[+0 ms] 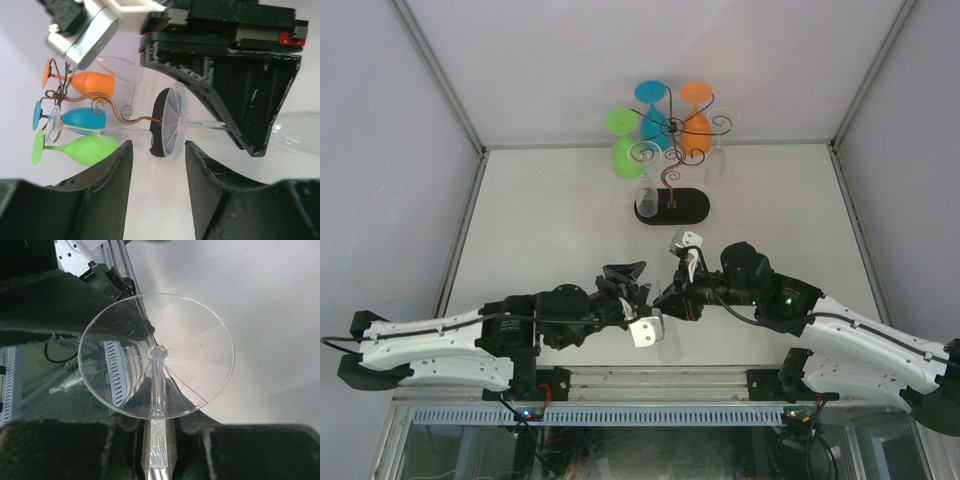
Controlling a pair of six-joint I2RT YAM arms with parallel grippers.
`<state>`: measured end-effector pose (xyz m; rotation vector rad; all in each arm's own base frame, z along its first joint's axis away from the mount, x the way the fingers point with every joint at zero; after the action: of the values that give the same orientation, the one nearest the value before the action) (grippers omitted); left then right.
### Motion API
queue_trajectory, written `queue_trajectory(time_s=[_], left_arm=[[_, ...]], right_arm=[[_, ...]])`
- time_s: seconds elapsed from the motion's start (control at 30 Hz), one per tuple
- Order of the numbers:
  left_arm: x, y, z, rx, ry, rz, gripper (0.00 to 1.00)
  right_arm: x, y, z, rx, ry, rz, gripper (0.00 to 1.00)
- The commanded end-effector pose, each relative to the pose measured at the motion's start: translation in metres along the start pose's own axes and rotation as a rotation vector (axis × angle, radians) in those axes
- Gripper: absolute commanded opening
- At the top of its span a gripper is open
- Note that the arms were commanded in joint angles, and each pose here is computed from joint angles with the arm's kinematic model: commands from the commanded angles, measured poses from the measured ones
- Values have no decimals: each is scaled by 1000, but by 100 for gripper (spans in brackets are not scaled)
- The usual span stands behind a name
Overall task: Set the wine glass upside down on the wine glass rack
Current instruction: Turn the wine glass upside down at the wine rack.
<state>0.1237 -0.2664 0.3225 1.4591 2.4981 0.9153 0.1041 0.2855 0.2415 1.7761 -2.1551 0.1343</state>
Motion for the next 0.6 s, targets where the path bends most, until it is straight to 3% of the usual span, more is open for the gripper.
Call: queue_trajectory(time_s=[0.0, 0.3, 0.33, 0.5, 0.57], left_arm=[[-3, 4, -25, 11, -61, 4, 46], [-3, 1, -25, 14, -59, 16, 5], [-3, 1, -25, 16, -57, 15, 1], [-2, 1, -22, 16, -52, 15, 0], [-2, 1, -22, 17, -50, 11, 0]], right_arm=[[1, 6, -30, 16, -89, -31, 0], [2, 3, -30, 20, -92, -1, 0], [3, 2, -31, 24, -95, 8, 4], [12, -3, -37, 49, -126, 72, 33], [17, -5, -39, 64, -137, 105, 40]])
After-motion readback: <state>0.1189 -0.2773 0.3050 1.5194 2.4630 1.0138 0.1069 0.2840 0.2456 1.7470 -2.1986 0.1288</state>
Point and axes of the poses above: each gripper's point midway between its finger pads, its own x axis back along the fingers, its own y axis along the line the jaws close on, z = x × y, the point moved 2 cm from there along x, back along the fingers, and after that the axes turned 15 degrees about x, right-handed, at the moved point
